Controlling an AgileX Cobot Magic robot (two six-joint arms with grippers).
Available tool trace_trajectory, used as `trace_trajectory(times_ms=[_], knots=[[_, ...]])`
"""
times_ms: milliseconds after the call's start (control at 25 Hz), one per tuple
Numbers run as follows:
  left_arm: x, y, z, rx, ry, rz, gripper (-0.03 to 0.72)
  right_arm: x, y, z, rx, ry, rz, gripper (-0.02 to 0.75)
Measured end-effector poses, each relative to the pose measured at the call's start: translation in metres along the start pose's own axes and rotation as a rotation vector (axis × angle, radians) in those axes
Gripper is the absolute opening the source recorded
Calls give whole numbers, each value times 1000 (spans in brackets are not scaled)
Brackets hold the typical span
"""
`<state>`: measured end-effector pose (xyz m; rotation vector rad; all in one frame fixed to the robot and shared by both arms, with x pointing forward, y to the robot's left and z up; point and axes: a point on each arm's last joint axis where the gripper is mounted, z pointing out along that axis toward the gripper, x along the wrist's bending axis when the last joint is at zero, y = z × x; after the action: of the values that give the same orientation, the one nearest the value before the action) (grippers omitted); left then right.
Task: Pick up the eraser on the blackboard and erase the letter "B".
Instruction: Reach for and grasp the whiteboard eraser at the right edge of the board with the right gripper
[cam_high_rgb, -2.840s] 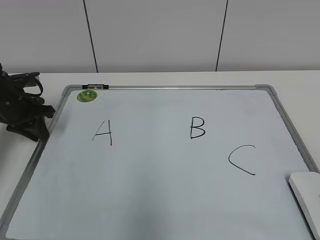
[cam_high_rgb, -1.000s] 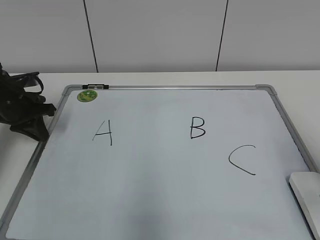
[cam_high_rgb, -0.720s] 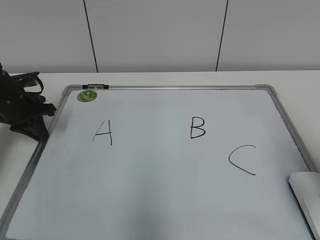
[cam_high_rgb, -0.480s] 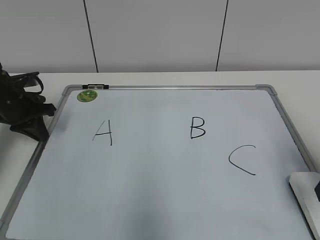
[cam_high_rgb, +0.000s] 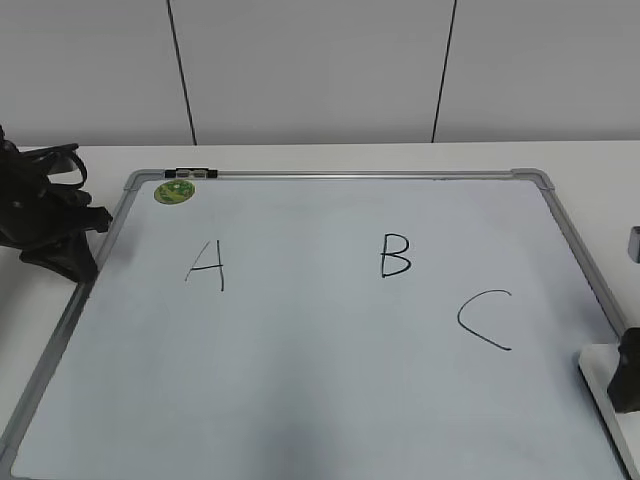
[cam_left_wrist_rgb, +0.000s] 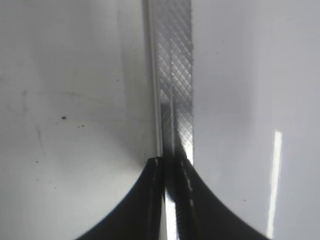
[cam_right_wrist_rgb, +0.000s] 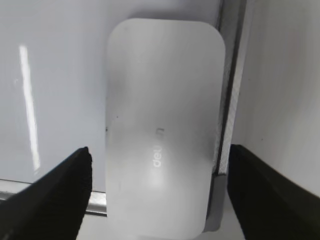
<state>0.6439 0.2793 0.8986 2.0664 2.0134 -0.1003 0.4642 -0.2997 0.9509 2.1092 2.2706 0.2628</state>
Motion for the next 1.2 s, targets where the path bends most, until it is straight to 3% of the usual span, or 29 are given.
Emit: trace_trajectory(times_ms=[680,880,1200], knots=[[0,0,0,0,0,0,31,2,10,31,52,-8,-29,627],[0,0,0,0,0,0,31,1,10,33,56,-8,-28,549],[0,0,0,0,0,0,30,3,18,20,115,11,-26,543]])
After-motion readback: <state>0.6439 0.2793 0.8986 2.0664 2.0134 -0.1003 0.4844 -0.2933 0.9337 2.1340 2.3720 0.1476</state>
